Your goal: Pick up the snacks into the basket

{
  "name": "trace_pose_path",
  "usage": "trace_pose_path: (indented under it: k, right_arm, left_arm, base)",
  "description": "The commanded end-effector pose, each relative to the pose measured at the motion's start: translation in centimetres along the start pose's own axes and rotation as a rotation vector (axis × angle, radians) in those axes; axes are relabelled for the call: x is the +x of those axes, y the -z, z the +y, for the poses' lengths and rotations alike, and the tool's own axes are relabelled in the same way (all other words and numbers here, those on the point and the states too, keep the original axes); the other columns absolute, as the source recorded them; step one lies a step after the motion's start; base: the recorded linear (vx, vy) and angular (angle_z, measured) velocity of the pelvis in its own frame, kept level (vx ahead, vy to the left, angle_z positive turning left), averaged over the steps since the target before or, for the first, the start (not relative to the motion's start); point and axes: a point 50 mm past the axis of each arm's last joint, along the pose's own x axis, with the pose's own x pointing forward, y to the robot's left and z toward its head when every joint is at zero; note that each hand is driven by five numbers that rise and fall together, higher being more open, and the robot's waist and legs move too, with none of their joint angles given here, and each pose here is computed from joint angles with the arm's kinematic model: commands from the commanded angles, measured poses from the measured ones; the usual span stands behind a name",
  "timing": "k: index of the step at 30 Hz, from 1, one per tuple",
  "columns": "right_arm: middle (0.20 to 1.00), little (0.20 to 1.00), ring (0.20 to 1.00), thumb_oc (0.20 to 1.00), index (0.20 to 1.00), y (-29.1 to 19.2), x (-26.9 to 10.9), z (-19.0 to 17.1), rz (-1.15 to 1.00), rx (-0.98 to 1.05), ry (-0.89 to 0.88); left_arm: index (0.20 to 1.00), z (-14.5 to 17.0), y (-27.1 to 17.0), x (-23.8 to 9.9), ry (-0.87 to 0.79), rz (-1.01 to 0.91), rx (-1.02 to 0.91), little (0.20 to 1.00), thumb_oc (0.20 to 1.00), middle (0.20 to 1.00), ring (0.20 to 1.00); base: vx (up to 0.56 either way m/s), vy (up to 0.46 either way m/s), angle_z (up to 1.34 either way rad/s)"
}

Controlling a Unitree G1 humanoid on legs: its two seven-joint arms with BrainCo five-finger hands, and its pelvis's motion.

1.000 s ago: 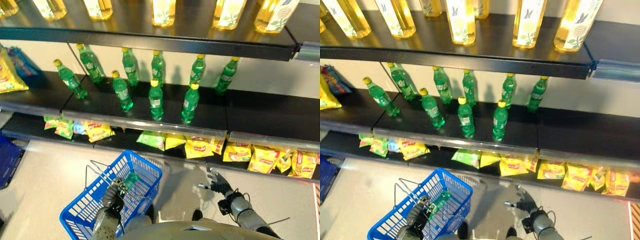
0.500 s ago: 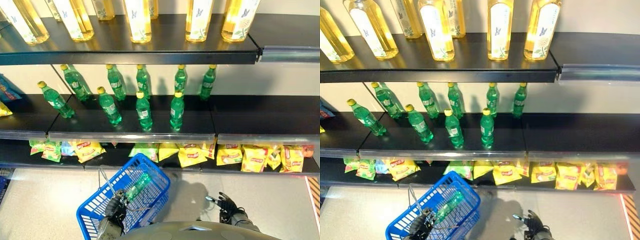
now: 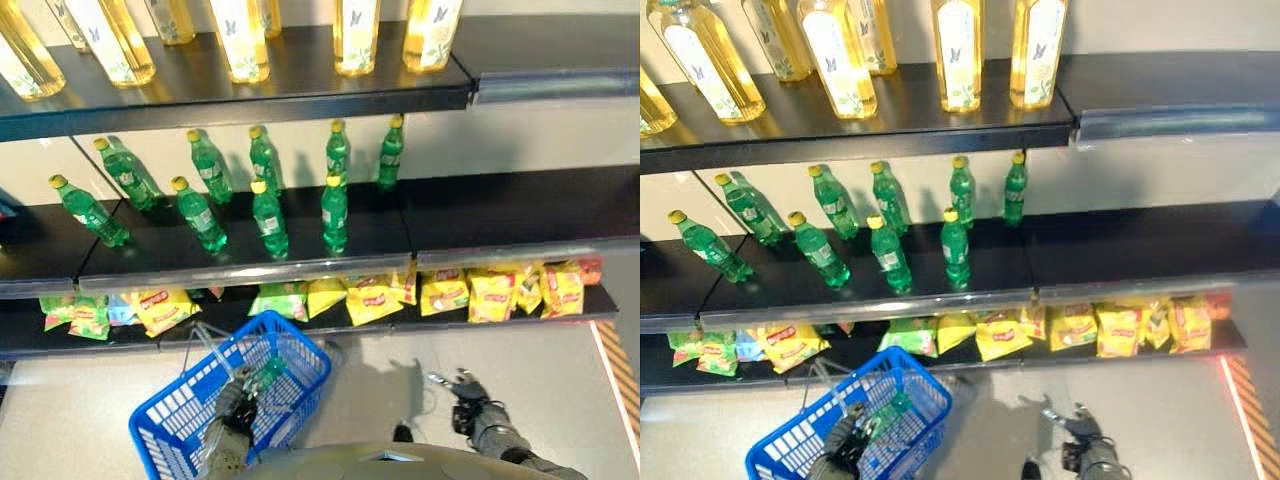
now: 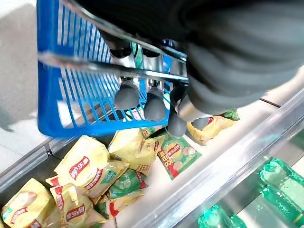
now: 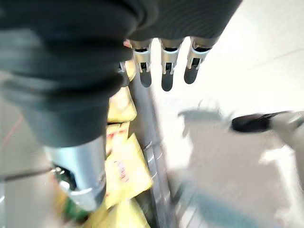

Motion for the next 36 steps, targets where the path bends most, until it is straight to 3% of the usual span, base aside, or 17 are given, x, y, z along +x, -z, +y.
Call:
trace_pose_path:
  k: [1, 11, 21, 26, 36]
  right_arm:
    - [1.000, 1.000, 1.000, 1.000, 1.000, -1.0, 0.2, 1.3, -0.022, 0.062, -0.004]
    - [1.000, 1.000, 1.000, 1.000, 1.000, -0.5, 0.1, 2.1, -0.004, 0.112, -0.041]
    - [1.000, 1.000, 1.000, 1.000, 1.000, 4.0, -1.1, 1.2, 0.112, 0.146, -0.020]
    - [1.000, 1.000, 1.000, 1.000, 1.000, 3.0, -0.7, 0.0, 0.090, 0.157, 0.030]
    - [1.000, 1.000, 1.000, 1.000, 1.000, 3.6, -0.9, -0.7, 0.095, 0.197, 0.062]
  left_arm:
    - [0.200, -3.5, -4.2, 0.6, 0.163, -0.200, 0.033, 0.200, 0.200, 0.200, 0.200]
    - [0.200, -3.4, -5.5, -0.2, 0.261, -0.222, 0.220, 0.200, 0.200, 0.200, 0.200]
    - [0.200, -2.8, -3.0, -0.9, 0.266, -0.139, 0.192, 0.200, 0.200, 0.200, 0.200]
    - [0.200, -4.1, -3.1, -0.4, 0.295, -0.138, 0.178, 0.200, 0.200, 0.200, 0.200]
    - [0.200, -3.3, -2.7, -0.3, 0.239, -0.133, 0.138, 0.200, 0.200, 0.200, 0.200]
  base:
    - [0.04, 0.553, -0.20]
    - [-0.03, 0.492, -0.39]
    - [0.07, 0.121, 0.15]
    - [-0.04, 0.068, 0.45]
    - [0.14, 0.299, -0.11]
